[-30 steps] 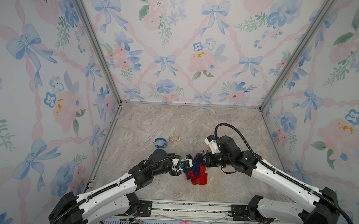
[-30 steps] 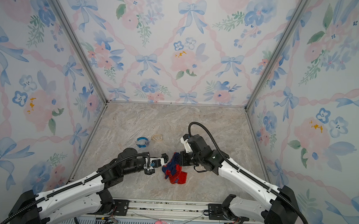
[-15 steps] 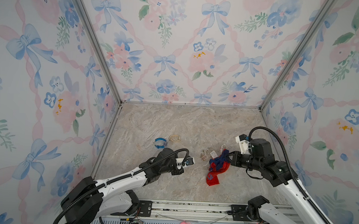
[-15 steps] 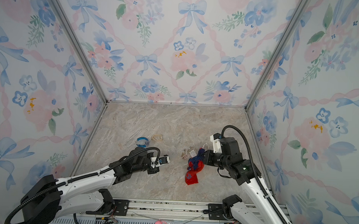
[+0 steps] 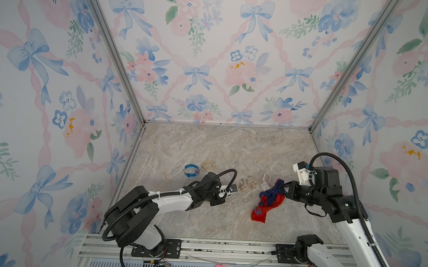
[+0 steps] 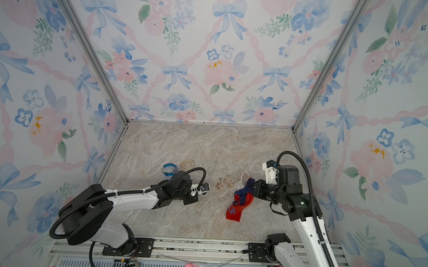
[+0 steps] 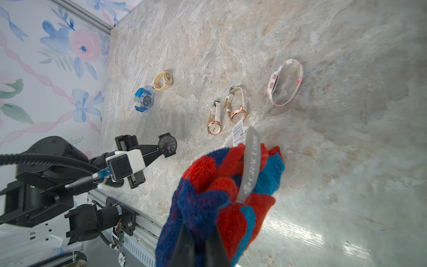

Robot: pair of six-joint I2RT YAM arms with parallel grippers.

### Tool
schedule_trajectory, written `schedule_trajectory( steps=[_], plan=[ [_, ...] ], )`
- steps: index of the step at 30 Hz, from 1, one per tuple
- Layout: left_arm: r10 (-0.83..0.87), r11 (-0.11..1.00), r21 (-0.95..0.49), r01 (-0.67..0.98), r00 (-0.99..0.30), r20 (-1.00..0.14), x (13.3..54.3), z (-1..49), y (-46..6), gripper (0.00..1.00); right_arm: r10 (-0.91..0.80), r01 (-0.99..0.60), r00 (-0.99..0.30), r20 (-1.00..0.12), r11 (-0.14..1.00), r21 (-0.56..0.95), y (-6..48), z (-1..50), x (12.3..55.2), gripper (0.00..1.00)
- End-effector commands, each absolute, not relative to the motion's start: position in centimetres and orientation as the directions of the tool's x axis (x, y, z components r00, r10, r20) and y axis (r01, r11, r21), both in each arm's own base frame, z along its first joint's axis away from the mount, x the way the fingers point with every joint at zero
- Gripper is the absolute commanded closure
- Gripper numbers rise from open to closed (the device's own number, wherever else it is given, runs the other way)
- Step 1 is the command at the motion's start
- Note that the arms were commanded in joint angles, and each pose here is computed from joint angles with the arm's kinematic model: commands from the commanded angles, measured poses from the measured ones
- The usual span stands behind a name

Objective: Wipe the watch dial
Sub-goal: Place the watch at the center of the board.

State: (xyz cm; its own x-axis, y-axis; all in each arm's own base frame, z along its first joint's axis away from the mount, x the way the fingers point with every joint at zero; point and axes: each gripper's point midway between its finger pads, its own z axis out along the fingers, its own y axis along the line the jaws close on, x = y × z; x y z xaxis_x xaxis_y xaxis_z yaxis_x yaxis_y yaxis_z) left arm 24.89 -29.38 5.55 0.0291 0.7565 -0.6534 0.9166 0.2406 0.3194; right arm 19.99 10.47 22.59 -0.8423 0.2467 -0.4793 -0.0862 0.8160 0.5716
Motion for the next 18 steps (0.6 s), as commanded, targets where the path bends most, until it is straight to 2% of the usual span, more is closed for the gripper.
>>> schedule_trajectory(
  steps=[1, 7, 12, 18],
  plan=[
    [0.751, 0.228, 0.310, 0.923, 0.035, -0.659, 26.0, 5.6, -30.7, 0.96, 0.227, -0.118, -0.838, -0.497, 0.812, 0.571, 10.3, 23.8, 19.0, 1.00],
    [0.786, 0.184, 0.267, 0.946, 0.021, -0.617, 27.5, 4.1, -32.8, 0.94, 0.254, -0.106, -0.827, -0.502, 0.806, 0.582, 10.0, 24.2, 18.8, 1.00],
    [0.802, 0.172, 0.237, 0.956, 0.003, -0.597, 28.0, 3.4, -33.5, 0.79, 0.263, -0.098, -0.824, -0.502, 0.807, 0.582, 9.9, 24.2, 18.7, 1.00],
    [0.808, 0.172, 0.234, 0.957, -0.001, -0.590, 27.9, 3.1, -33.4, 0.72, 0.273, -0.099, -0.818, -0.506, 0.800, 0.592, 10.0, 24.5, 18.8, 1.00]
  ],
)
